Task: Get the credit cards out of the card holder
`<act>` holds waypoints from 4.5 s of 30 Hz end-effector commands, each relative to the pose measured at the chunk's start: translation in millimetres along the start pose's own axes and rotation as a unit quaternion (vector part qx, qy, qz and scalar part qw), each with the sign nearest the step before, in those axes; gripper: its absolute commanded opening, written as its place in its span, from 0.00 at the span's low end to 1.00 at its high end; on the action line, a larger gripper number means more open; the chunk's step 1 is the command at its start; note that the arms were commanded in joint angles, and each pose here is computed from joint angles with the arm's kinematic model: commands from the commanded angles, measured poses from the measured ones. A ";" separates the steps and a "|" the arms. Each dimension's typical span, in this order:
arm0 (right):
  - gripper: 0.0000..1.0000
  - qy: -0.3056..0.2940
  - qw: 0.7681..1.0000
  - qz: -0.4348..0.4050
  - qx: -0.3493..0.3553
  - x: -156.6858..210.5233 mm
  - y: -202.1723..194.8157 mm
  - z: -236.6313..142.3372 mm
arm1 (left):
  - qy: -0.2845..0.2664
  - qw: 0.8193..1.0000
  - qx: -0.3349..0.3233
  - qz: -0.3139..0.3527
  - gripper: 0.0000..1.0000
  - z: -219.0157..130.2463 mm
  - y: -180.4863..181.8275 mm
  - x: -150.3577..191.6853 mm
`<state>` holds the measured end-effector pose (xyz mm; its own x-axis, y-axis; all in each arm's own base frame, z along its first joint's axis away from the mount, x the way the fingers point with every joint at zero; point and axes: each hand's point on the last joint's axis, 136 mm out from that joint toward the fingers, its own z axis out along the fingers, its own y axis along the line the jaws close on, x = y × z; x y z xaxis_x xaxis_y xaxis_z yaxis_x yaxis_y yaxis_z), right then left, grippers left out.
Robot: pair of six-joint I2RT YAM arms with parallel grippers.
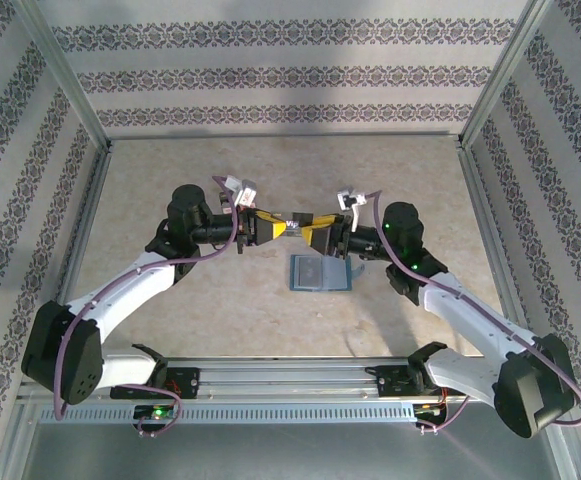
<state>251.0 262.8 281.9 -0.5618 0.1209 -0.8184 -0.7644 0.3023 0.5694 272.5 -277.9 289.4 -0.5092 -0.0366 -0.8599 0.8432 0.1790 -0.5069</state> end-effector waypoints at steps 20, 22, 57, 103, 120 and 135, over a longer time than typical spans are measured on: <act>0.00 0.074 0.996 -0.036 -0.033 13.6 22.8 -4.7 | 0.229 0.962 -0.041 0.147 0.65 -20.5 -24.0 -15.7; 0.00 0.075 0.996 -0.036 -0.036 13.2 23.4 -3.3 | 0.251 0.956 -0.035 0.147 0.64 -20.0 -24.9 -9.9; 0.65 0.018 0.980 0.004 0.196 6.6 -51.0 -37.8 | 0.195 0.930 -0.182 0.251 0.00 -45.7 109.1 -58.0; 0.98 -0.031 0.883 0.124 0.452 26.8 -109.4 -98.9 | 0.264 0.918 -0.141 0.259 0.00 -98.6 281.6 13.5; 0.98 -0.035 0.877 0.122 0.463 26.2 -111.8 -103.3 | 0.287 0.909 -0.152 0.259 0.00 -101.9 310.5 39.4; 0.98 -0.018 0.885 0.120 0.450 32.2 -110.6 -93.9 | 0.278 0.909 -0.171 0.260 0.24 -100.7 314.1 27.9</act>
<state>287.9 139.7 195.2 -0.6537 0.3141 -0.6885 -0.0373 0.8953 0.4438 497.7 -129.7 111.5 -0.1477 0.6315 -0.7612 0.9466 0.3134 0.0763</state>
